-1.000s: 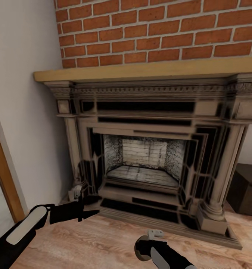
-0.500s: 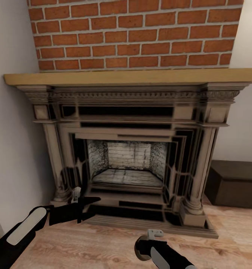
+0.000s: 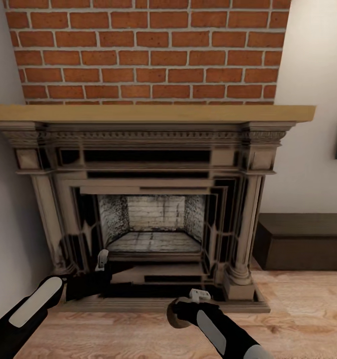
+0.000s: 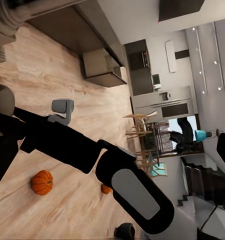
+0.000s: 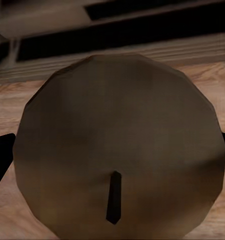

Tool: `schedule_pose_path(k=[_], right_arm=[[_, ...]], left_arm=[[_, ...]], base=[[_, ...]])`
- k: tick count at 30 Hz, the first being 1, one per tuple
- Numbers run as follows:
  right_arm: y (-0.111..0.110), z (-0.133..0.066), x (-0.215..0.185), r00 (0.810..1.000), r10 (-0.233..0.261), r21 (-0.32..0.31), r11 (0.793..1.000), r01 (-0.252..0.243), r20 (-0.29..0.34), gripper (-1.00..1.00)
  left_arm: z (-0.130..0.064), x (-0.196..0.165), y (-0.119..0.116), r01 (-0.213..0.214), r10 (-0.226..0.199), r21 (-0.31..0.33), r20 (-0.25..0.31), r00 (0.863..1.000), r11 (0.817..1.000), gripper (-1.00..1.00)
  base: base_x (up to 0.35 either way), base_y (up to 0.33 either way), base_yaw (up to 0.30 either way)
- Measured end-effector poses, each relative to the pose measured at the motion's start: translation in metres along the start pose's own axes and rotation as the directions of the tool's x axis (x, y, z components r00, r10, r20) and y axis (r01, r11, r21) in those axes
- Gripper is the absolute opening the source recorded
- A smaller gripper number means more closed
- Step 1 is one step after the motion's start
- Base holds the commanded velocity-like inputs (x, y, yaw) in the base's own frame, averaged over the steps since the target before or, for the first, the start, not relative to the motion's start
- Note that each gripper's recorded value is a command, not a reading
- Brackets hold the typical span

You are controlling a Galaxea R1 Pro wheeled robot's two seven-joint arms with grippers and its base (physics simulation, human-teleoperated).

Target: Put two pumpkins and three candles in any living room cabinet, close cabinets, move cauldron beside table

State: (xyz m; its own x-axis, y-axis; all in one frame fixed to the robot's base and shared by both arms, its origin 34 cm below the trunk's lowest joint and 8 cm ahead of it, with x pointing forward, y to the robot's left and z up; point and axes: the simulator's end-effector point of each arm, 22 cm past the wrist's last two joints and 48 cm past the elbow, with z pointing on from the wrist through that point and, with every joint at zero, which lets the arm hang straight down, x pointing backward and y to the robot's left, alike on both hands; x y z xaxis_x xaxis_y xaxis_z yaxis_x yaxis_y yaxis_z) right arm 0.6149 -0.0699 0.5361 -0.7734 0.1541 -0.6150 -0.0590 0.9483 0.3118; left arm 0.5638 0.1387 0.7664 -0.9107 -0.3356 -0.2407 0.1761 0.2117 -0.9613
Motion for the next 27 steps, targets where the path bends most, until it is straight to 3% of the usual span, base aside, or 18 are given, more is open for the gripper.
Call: schedule_pose_path(k=[14, 27], right_arm=[[0.009, -0.023, -0.028, 1.000, 0.003, -0.001, 1.000, -0.003, 0.010, -1.00], [0.019, -0.043, -0.051, 1.000, -0.001, -0.002, 1.000, 0.001, 0.020, -1.00]], left_arm=[[-0.004, -0.012, -0.035, -0.015, 0.015, 0.007, 0.004, 1.000, 1.000, 1.00], [-0.010, -0.025, -0.067, -0.028, 0.028, 0.014, 0.012, 1.000, 1.000, 1.00]], base=[[0.000, 0.000, -0.199], [0.000, 0.000, -0.116]])
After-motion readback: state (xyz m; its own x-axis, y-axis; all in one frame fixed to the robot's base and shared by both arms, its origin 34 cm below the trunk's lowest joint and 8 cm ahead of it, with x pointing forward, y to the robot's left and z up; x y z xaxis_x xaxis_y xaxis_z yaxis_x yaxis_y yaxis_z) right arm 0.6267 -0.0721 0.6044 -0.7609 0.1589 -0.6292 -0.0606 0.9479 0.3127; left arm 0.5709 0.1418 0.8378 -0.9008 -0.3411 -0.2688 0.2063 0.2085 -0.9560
